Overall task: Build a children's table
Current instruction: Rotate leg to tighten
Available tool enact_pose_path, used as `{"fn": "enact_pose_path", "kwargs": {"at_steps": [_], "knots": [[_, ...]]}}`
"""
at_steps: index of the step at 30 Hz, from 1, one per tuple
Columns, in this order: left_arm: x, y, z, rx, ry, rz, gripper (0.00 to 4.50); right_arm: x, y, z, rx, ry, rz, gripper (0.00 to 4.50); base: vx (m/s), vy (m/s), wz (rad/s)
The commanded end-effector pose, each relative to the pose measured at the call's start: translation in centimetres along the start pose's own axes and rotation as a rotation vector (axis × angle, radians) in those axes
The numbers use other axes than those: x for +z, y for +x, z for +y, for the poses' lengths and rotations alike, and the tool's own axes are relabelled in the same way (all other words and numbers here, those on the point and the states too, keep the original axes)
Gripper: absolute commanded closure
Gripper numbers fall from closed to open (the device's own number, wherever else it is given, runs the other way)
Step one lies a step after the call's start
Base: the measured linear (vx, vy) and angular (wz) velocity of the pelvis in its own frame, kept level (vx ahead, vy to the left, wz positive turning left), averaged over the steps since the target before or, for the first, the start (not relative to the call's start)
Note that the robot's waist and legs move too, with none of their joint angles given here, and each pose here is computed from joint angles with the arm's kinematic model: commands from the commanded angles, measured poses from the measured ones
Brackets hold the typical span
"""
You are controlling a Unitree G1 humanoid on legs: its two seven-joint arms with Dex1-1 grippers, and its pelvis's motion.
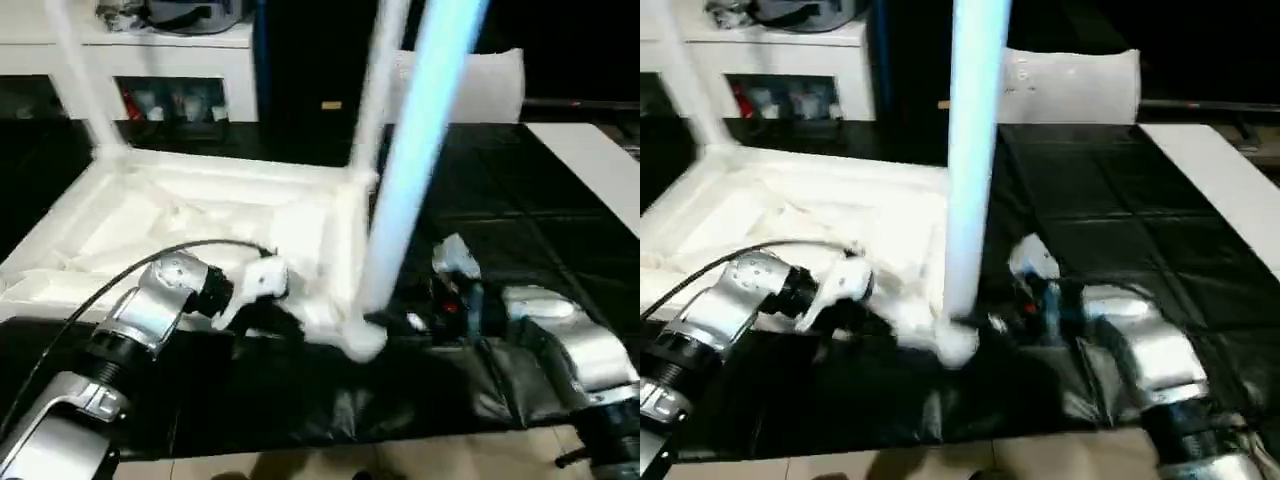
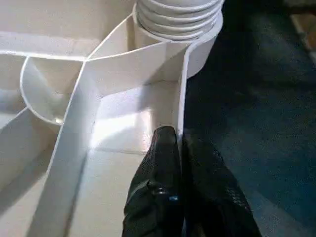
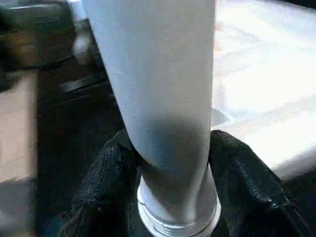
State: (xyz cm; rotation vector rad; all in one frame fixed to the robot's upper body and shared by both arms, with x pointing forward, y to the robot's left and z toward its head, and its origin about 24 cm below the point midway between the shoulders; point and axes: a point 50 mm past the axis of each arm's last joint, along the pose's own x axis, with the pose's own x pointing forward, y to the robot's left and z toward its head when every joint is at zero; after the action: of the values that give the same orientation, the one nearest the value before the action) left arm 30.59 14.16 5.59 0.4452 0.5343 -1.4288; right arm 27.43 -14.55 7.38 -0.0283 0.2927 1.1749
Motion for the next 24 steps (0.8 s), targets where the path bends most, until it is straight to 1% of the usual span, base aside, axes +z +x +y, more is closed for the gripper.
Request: {"fn": "enact_pose_path", "kwargs": {"at_steps": [1,2,4,5,6,7,9,10,11,12,13,14,15,17,19,21,22,24], "knots": [[2.8,1.4,0.8,0.076,0.016,-0.097,4.5,-0.6,2.2,0.4,-0.056,0.012,0.018,2.62,0.0,0.0,0.0],[3.5,2.2,1.3,0.176,-0.037,-0.129,4.5,-0.4,3.5,-0.1,-0.191,0.053,-0.006,2.63,0.0,0.0,0.0],[4.1,2.8,1.7,0.256,-0.088,-0.152,4.5,-0.2,4.7,-0.4,-0.299,0.098,-0.024,2.64,0.0,0.0,0.0],[4.2,2.9,1.7,0.266,-0.095,-0.154,4.5,-0.1,4.9,-0.4,-0.314,0.104,-0.025,2.65,0.0,0.0,0.0],[4.7,3.4,2.2,0.342,-0.144,-0.175,4.5,0.2,6.0,-0.7,-0.396,0.148,-0.034,2.65,0.0,0.0,0.0],[5.0,3.6,2.4,0.387,-0.175,-0.186,4.5,0.4,6.6,-0.8,-0.442,0.175,-0.039,2.65,0.0,0.0,0.0],[5.5,3.8,2.8,0.467,-0.213,-0.195,4.5,0.7,7.8,-1.0,-0.485,0.192,-0.018,2.65,0.0,0.0,0.0],[5.9,3.9,3.0,0.501,-0.226,-0.199,4.5,1.1,8.6,-1.4,-0.538,0.201,-0.027,2.65,0.0,0.0,0.0],[6.0,4.0,3.0,0.508,-0.226,-0.201,4.5,1.4,8.9,-1.5,-0.545,0.21,-0.041,2.65,0.0,0.0,0.0],[6.1,4.0,3.0,0.513,-0.228,-0.201,4.5,1.5,9.0,-1.5,-0.55,0.216,-0.049,2.3,0.0,0.0,0.0],[6.2,4.1,3.0,0.513,-0.223,-0.202,4.5,1.7,9.2,-1.4,-0.545,0.212,-0.055,2.09,0.0,0.0,0.0],[6.3,4.1,3.0,0.512,-0.216,-0.204,4.5,1.8,9.4,-1.3,-0.537,0.203,-0.059,1.95,0.0,0.0,0.0],[6.4,4.1,2.9,0.506,-0.198,-0.198,4.5,1.9,9.5,-1.1,-0.527,0.196,-0.064,1.95,0.0,0.0,0.0],[6.3,4.1,2.8,0.502,-0.187,-0.189,4.5,1.9,9.4,-0.9,-0.525,0.191,-0.074,1.65,0.0,0.0,0.0],[6.0,3.9,2.6,0.498,-0.167,-0.172,4.5,1.9,9.0,-0.9,-0.531,0.163,-0.092,1.58,0.0,0.0,0.0],[5.7,3.6,2.5,0.483,-0.154,-0.165,4.5,2.0,8.4,-1.1,-0.526,0.136,-0.113,1.31,0.0,0.0,0.0],[5.4,3.4,2.4,0.462,-0.137,-0.159,4.5,2.1,7.7,-1.2,-0.496,0.115,-0.132,1.21,0.0,0.0,0.0],[5.1,3.2,2.1,0.426,-0.104,-0.152,4.5,2.1,6.7,-1.2,-0.446,0.065,-0.138,1.09,0.0,0.0,0.0]]}}
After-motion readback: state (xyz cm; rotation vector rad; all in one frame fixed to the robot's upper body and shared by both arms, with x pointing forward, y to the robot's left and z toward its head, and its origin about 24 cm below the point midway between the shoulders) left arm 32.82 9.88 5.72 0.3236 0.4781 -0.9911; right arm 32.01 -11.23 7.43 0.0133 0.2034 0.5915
